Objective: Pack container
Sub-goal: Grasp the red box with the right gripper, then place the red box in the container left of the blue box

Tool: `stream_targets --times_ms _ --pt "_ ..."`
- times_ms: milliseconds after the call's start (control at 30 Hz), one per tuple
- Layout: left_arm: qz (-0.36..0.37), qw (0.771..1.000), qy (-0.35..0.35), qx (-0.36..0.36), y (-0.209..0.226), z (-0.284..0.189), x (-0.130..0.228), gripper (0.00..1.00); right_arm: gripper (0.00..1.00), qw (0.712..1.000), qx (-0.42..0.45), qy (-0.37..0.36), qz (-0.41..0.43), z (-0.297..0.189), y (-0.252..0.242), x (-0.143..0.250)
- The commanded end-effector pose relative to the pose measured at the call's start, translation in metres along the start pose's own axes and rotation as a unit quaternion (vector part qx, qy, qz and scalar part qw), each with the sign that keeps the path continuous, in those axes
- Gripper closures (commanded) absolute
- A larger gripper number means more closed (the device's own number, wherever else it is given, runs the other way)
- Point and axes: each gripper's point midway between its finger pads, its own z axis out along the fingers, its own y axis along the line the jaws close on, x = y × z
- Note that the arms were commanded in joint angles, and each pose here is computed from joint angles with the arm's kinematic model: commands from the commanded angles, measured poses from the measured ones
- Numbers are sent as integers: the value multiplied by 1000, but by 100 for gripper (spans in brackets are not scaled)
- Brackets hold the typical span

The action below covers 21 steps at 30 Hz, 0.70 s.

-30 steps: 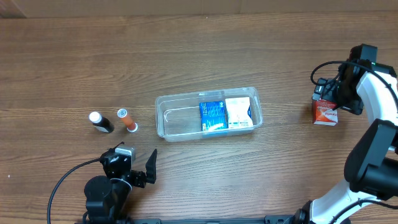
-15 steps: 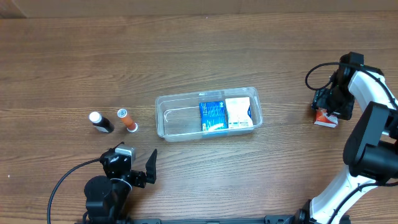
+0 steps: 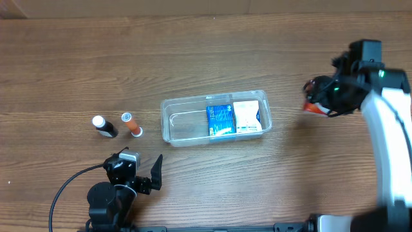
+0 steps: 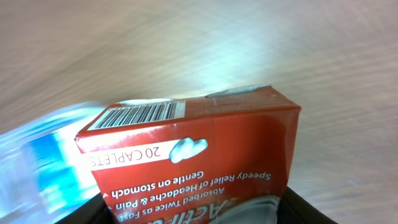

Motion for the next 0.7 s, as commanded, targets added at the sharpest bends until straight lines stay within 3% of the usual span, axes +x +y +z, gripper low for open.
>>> stream_targets --times_ms 0,133,300,500,667 --pt "10 1000 -4 4 -2 0 -1 0 48 993 -72 -74 -62 -57 87 24" --pt "10 1000 -4 4 -2 0 -1 0 49 984 -94 -103 -111 -63 157 54" --pt "10 1000 -4 4 -2 0 -1 0 48 980 -107 -60 -155 0 236 93" --pt "10 1000 -4 4 -2 0 -1 0 49 986 -73 13 -148 103 257 116" --pt "10 1000 -4 4 -2 0 -1 0 48 983 -81 10 -162 122 266 116"
